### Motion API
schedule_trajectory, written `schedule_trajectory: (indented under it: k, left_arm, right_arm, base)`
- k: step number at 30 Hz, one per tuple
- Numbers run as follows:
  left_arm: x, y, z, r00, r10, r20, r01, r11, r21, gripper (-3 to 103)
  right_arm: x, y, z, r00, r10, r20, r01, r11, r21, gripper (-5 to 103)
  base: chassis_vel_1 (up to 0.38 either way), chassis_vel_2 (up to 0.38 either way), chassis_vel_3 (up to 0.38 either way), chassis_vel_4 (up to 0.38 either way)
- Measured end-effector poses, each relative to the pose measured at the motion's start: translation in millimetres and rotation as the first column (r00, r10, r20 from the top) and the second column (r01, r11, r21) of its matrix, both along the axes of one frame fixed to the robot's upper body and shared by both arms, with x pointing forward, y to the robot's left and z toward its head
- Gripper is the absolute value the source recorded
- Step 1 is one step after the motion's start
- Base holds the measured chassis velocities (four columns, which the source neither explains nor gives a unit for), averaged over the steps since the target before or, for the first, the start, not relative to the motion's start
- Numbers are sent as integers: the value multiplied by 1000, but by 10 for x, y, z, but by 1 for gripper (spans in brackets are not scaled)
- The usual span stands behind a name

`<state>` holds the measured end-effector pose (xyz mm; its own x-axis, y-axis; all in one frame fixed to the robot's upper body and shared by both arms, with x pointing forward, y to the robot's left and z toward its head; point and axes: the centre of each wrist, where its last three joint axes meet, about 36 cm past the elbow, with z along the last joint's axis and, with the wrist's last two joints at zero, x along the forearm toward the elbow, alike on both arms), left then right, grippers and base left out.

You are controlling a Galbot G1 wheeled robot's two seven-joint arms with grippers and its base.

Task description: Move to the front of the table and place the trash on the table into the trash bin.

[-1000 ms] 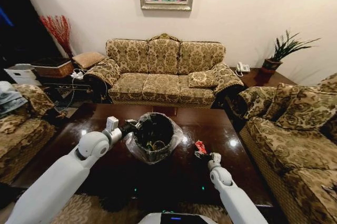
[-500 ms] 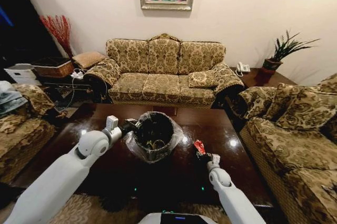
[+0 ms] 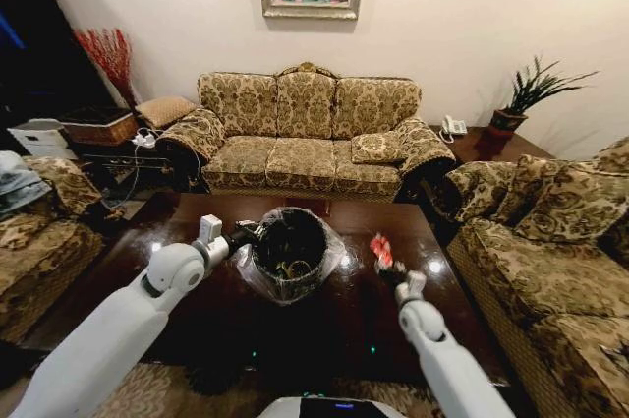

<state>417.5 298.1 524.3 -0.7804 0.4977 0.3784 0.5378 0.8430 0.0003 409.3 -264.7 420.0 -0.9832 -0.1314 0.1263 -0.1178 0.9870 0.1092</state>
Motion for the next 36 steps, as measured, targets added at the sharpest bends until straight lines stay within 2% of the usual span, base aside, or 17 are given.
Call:
schedule_trajectory:
  k: [1,3,4,6,8,9,10,11,12,15,16,20,21,24,34,36]
  left_arm:
    - [0,0,0,1000,0,0,0,1000,0,3]
    - [44,0,-65,1000,-4,-20,4,1000,-7,3]
    - [44,0,-65,1000,-4,-20,4,1000,-7,3]
    - [147,3,-123,999,-6,-35,6,1000,-9,3]
    - [176,-5,-139,999,-10,-39,10,1000,-8,3]
    - [250,-61,-194,998,-28,-54,27,1000,-8,3]
    - [279,-91,-217,998,-37,-60,36,999,-7,3]
    - [279,-91,-217,998,-37,-60,36,999,-7,3]
    - [335,-151,-247,996,-52,-73,52,999,-5,3]
    - [416,-201,-253,993,-72,-88,73,997,0,3]
    - [416,-201,-253,993,-72,-88,73,997,0,3]
    - [476,-191,-247,992,-77,-100,78,997,7,3]
    - [476,-191,-247,992,-77,-100,78,997,7,3]
    - [514,-180,-265,991,-72,-109,73,997,5,3]
    - [514,-186,-292,992,-65,-111,65,998,-5,3]
    - [506,-178,-265,992,-65,-105,65,998,-3,3]
  right_arm:
    - [0,0,0,1000,0,0,0,1000,0,49]
    - [-6,48,534,986,122,111,-125,992,12,49]
    - [-6,48,534,986,122,111,-125,992,12,49]
    - [-11,117,886,950,254,181,-256,967,-9,49]
    - [-11,148,957,937,290,193,-292,956,-17,49]
    - [-7,228,1073,907,369,204,-371,928,-27,49]
    - [2,262,1099,895,399,200,-401,915,-29,49]
    - [2,262,1099,895,399,200,-401,915,-29,49]
    - [30,341,1124,867,463,185,-464,885,-39,49]
    - [131,543,1050,822,548,155,-545,836,-62,49]
    - [131,543,1050,822,548,155,-545,836,-62,49]
    - [140,818,1011,766,626,146,-624,779,-61,49]
    - [140,818,1011,766,626,146,-624,779,-61,49]
    - [71,933,852,728,678,105,-673,735,-81,49]
    - [-65,968,621,694,719,38,-711,692,-120,47]
    - [-75,956,606,686,727,29,-717,683,-141,57]
  base:
    - [0,0,0,0]
    - [0,0,0,0]
    - [0,0,0,0]
    - [0,0,0,0]
    - [0,0,0,0]
    - [0,0,0,0]
    - [0,0,0,0]
    - [0,0,0,0]
    - [0,0,0,0]
    - [0,0,0,0]
    - [0,0,0,0]
    - [0,0,0,0]
    - [0,0,0,0]
    - [0,0,0,0]
    - [0,0,0,0]
    - [0,0,0,0]
